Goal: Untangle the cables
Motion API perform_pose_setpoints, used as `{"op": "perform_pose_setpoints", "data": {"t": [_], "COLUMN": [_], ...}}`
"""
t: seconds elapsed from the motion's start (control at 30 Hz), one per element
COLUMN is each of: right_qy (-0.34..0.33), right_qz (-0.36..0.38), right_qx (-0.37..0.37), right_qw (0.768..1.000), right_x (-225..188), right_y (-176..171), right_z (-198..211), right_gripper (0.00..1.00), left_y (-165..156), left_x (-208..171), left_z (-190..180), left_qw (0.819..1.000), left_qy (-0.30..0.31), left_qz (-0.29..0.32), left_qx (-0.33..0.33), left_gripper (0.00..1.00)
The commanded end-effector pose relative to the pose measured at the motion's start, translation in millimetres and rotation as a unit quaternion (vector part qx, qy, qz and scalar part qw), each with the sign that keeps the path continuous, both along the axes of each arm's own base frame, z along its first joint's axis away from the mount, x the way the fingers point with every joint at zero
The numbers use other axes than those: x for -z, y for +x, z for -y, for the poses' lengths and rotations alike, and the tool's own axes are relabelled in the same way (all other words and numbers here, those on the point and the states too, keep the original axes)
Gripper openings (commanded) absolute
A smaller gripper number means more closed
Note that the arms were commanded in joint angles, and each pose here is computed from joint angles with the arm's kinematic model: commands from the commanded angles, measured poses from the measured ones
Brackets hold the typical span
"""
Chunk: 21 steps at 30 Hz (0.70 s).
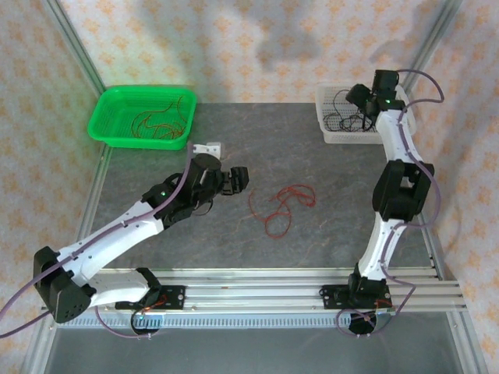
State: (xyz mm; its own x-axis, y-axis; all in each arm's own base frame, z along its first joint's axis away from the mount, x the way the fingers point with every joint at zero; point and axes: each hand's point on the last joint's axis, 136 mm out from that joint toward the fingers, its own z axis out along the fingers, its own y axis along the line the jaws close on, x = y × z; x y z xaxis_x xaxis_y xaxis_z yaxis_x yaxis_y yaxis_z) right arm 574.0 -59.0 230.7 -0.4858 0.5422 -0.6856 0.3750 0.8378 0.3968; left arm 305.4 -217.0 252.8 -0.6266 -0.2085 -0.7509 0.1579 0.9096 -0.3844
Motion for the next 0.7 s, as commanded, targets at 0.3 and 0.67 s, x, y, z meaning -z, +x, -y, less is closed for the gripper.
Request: {"op": "perform_pose_setpoints", "data": {"t": [0.3, 0.67], "right_qy": [-0.041, -0.005], "right_qz": [0.021, -0.003], "right_qx": [-0.053, -0.127], "right_qw": [0.998, 0.992], "right_x": [-29, 23], "right_y": [-123, -229], "right_z": [-71, -136], "right_gripper": [0.78, 0.72], "left_y": [6, 12], "left_x": [54, 137], "left_z": [9, 24], "left_qw": [0.996, 0.982], "left_qy": [0.055, 0.127], "left_qz": [-0.065, -0.137], "left_qx": [-0.002, 0.006], "left_gripper": [0.68, 0.59]}}
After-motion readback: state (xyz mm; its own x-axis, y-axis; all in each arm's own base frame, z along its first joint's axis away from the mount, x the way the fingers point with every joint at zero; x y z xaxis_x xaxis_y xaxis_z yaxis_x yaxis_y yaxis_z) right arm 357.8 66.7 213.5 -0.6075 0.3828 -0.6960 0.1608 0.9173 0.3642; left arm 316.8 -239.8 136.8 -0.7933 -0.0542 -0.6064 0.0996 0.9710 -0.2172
